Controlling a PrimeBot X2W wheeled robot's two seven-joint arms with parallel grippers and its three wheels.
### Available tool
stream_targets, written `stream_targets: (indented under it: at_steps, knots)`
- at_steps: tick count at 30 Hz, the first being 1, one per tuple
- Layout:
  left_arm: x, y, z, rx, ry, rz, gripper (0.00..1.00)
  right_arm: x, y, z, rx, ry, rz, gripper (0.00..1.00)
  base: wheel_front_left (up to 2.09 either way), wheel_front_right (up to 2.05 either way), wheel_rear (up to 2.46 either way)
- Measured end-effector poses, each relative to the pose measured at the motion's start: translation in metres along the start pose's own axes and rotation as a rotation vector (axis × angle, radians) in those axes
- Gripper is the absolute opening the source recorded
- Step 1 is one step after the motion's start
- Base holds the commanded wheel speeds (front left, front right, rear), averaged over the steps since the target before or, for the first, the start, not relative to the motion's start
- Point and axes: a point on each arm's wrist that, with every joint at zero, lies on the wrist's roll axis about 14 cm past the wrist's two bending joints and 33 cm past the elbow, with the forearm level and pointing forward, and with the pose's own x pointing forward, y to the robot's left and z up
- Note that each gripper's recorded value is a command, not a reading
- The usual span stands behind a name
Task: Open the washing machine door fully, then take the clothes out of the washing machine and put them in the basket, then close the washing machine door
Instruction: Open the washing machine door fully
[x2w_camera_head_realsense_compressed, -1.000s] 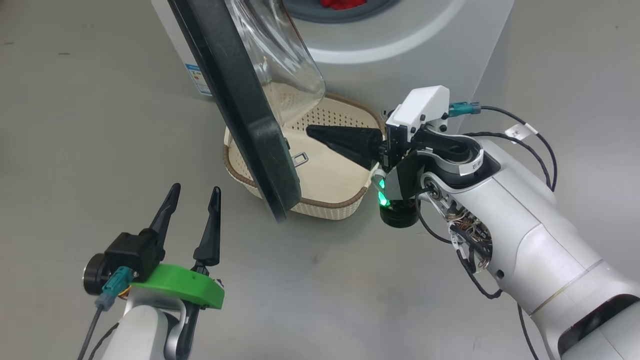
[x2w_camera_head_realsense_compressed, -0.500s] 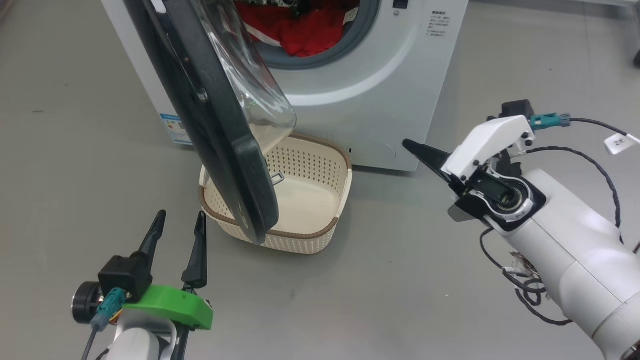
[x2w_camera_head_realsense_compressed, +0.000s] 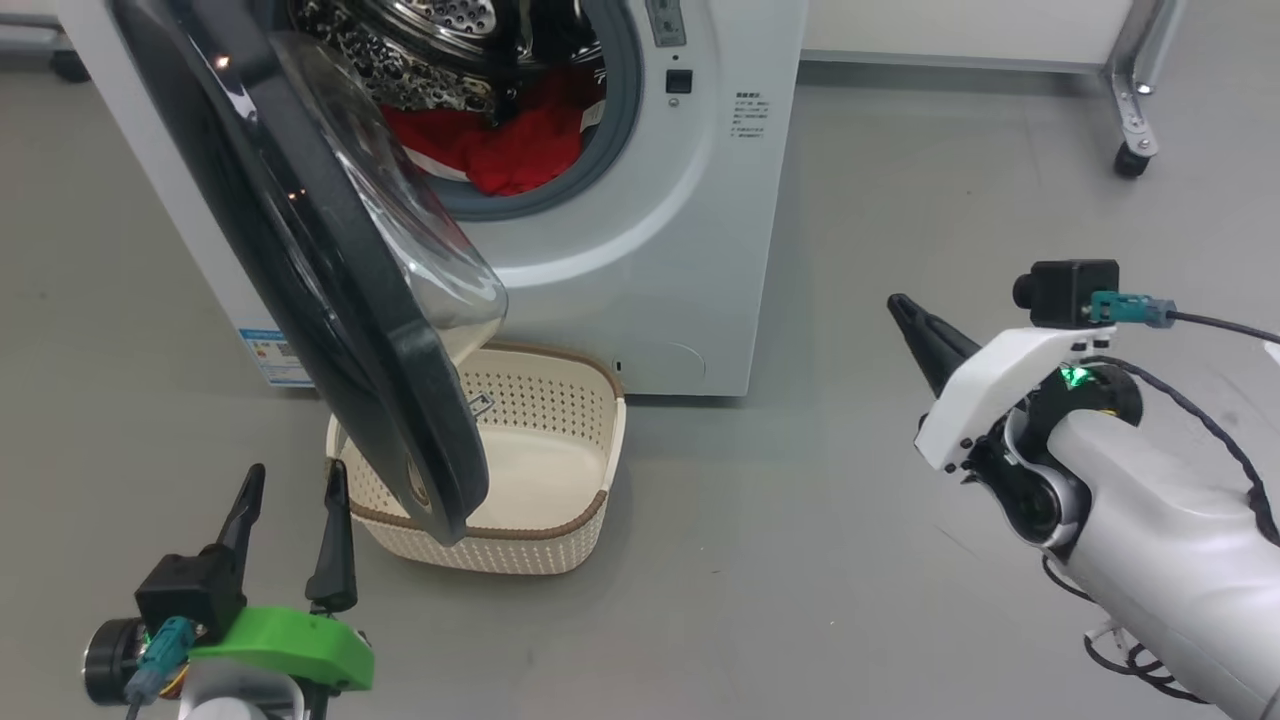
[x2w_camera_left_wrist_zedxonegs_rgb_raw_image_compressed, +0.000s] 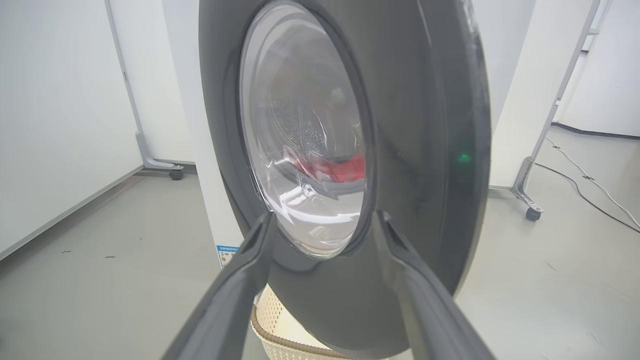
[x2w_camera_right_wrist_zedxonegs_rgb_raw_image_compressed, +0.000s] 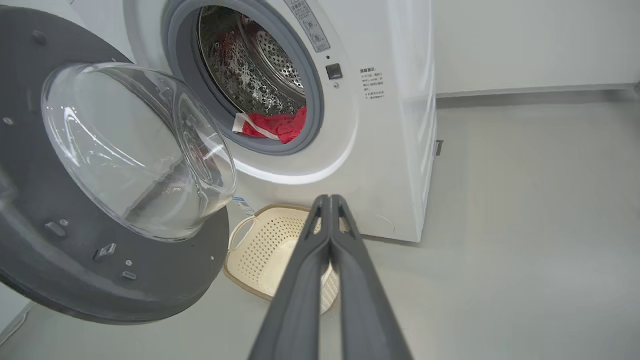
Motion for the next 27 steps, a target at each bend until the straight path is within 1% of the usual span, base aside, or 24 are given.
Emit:
stream_targets:
  at_steps: [3, 5, 6, 10, 13, 14, 16, 18, 20, 23, 27]
  knots:
    - [0.001, -0.004, 0.001, 0.001, -0.003, -0.013, 1.0, -0.016, -0.017, 0.012, -0.108, -0.077, -0.063, 0.0, 0.0, 0.0, 0.0]
    - [0.002, -0.009, 0.003, -0.001, -0.011, -0.025, 1.0, -0.027, -0.026, 0.012, -0.156, -0.108, -0.104, 0.0, 0.0, 0.0, 0.0]
    - [0.003, -0.01, 0.004, -0.001, -0.015, -0.03, 1.0, -0.032, -0.03, 0.006, -0.168, -0.098, -0.125, 0.0, 0.0, 0.0, 0.0]
    - [0.005, -0.014, 0.006, -0.003, -0.022, -0.041, 1.0, -0.051, -0.045, -0.013, -0.144, -0.074, -0.212, 0.0, 0.0, 0.0, 0.0]
    - [0.004, -0.015, 0.004, -0.005, -0.014, -0.044, 1.0, -0.061, -0.05, -0.018, -0.164, -0.073, -0.257, 0.0, 0.0, 0.0, 0.0]
    - [0.004, -0.015, 0.004, -0.005, -0.014, -0.045, 1.0, -0.062, -0.05, -0.012, -0.154, -0.097, -0.266, 0.0, 0.0, 0.0, 0.0]
    - [0.005, -0.017, 0.005, -0.005, -0.02, -0.046, 1.0, -0.065, -0.049, 0.013, -0.136, -0.181, -0.279, 0.0, 0.0, 0.0, 0.0]
    - [0.006, -0.019, 0.005, -0.006, -0.019, -0.054, 1.0, -0.069, -0.049, 0.041, -0.144, -0.271, -0.288, 0.0, 0.0, 0.0, 0.0]
    - [0.006, -0.019, 0.004, -0.006, -0.015, -0.052, 1.0, -0.076, -0.05, 0.059, -0.142, -0.336, -0.298, 0.0, 0.0, 0.0, 0.0]
    - [0.005, -0.02, 0.0, -0.005, -0.003, -0.055, 1.0, -0.087, -0.053, 0.06, -0.145, -0.37, -0.321, 0.0, 0.0, 0.0, 0.0]
    - [0.006, -0.021, -0.002, -0.005, 0.0, -0.059, 1.0, -0.099, -0.058, 0.038, -0.12, -0.358, -0.352, 0.0, 0.0, 0.0, 0.0]
